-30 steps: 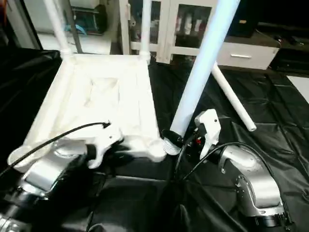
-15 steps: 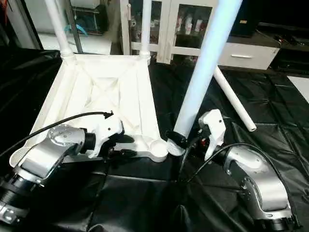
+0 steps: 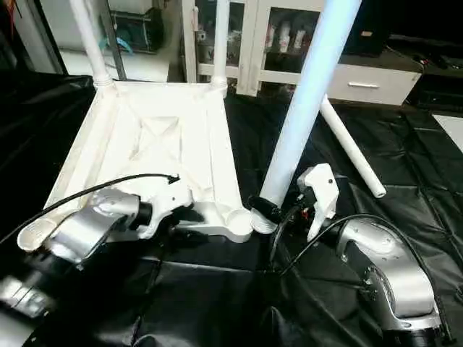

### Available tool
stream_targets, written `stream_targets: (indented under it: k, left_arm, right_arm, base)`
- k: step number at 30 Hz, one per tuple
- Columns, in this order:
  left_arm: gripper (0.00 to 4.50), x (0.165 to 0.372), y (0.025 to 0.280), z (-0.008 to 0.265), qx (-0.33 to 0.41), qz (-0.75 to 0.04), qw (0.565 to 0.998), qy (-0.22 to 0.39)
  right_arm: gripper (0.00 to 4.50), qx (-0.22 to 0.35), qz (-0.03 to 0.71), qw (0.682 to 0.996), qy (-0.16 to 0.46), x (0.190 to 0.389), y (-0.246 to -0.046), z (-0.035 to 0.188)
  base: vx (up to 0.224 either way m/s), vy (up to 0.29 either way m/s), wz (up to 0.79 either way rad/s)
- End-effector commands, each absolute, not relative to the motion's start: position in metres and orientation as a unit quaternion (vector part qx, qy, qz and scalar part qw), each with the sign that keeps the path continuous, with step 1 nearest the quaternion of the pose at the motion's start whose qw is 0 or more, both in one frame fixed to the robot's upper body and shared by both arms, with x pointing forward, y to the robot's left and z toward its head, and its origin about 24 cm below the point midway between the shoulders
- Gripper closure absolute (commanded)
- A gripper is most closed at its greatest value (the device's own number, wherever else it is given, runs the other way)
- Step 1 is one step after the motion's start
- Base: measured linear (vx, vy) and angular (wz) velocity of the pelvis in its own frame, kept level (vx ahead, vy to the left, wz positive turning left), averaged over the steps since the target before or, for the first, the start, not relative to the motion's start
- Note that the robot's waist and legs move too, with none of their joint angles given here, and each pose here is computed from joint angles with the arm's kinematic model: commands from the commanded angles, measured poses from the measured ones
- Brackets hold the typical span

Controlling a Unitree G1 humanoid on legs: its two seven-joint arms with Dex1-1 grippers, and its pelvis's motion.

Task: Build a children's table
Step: Insert table leg to table base

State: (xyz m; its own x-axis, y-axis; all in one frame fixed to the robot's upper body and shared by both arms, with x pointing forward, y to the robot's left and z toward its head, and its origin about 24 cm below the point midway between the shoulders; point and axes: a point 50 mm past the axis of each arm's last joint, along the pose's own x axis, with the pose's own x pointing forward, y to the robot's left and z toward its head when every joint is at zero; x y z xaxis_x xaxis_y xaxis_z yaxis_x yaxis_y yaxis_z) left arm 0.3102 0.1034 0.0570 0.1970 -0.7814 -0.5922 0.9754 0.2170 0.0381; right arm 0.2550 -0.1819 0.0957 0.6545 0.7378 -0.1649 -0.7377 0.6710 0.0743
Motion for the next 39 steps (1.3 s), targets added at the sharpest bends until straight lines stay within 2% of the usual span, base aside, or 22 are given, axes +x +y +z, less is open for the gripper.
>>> stream_targets:
  k: [1,2,4,6,10,13,15,17,20,23,27,33,39]
  left_arm:
    - [2.15,0.313,0.104,0.056,0.221,-0.586,0.744,0.234]
    - [2.15,0.313,0.104,0.055,0.222,-0.587,0.742,0.235]
    - [2.51,0.313,0.104,0.053,0.232,-0.595,0.73,0.243]
    - [2.51,0.312,0.107,0.05,0.248,-0.599,0.718,0.254]
    - [2.95,0.31,0.113,0.045,0.266,-0.6,0.704,0.273]
    - [3.05,0.31,0.115,0.044,0.261,-0.597,0.706,0.279]
    - [3.36,0.31,0.113,0.044,0.25,-0.597,0.71,0.277]
    - [3.41,0.31,0.109,0.044,0.23,-0.602,0.716,0.269]
    - [3.8,0.309,0.104,0.044,0.206,-0.605,0.725,0.258]
    - [3.82,0.306,0.102,0.039,0.19,-0.609,0.724,0.263]
    - [4.22,0.302,0.102,0.028,0.189,-0.606,0.723,0.275]
    - [4.41,0.293,0.1,0.017,0.202,-0.597,0.721,0.29]
    - [4.5,0.279,0.1,0.009,0.231,-0.612,0.694,0.301]
  right_arm:
    - [2.61,-0.001,0.412,0.907,0.082,0.253,-0.182,0.102]
    - [2.61,-0.001,0.412,0.907,0.082,0.253,-0.182,0.102]
    - [2.61,-0.002,0.412,0.907,0.083,0.252,-0.183,0.103]
    - [2.61,-0.005,0.411,0.908,0.084,0.251,-0.184,0.103]
    - [2.61,-0.006,0.409,0.908,0.084,0.251,-0.185,0.104]
    - [2.61,-0.006,0.409,0.909,0.084,0.251,-0.185,0.104]
    - [2.61,-0.004,0.41,0.908,0.083,0.252,-0.184,0.104]
    - [2.61,-0.002,0.413,0.907,0.083,0.254,-0.183,0.104]
    - [2.61,0.004,0.417,0.905,0.083,0.255,-0.18,0.103]
    - [2.61,0.014,0.422,0.903,0.082,0.256,-0.176,0.102]
    - [2.61,0.02,0.427,0.901,0.081,0.26,-0.171,0.101]
    - [2.61,0.051,0.434,0.897,0.071,0.267,-0.165,0.104]
    - [2.62,0.034,0.436,0.894,0.099,0.274,-0.164,0.1]
  base:
    - [0.0,0.0,0.0]
    - [0.0,0.0,0.0]
    - [0.0,0.0,0.0]
    - [0.0,0.0,0.0]
    - [0.0,0.0,0.0]
    - [0.0,0.0,0.0]
    - [0.0,0.0,0.0]
    - [0.0,0.0,0.0]
    - [0.0,0.0,0.0]
    - [0.0,0.0,0.0]
    - [0.0,0.0,0.0]
    - [0.0,0.0,0.0]
    - [0.0,0.0,0.0]
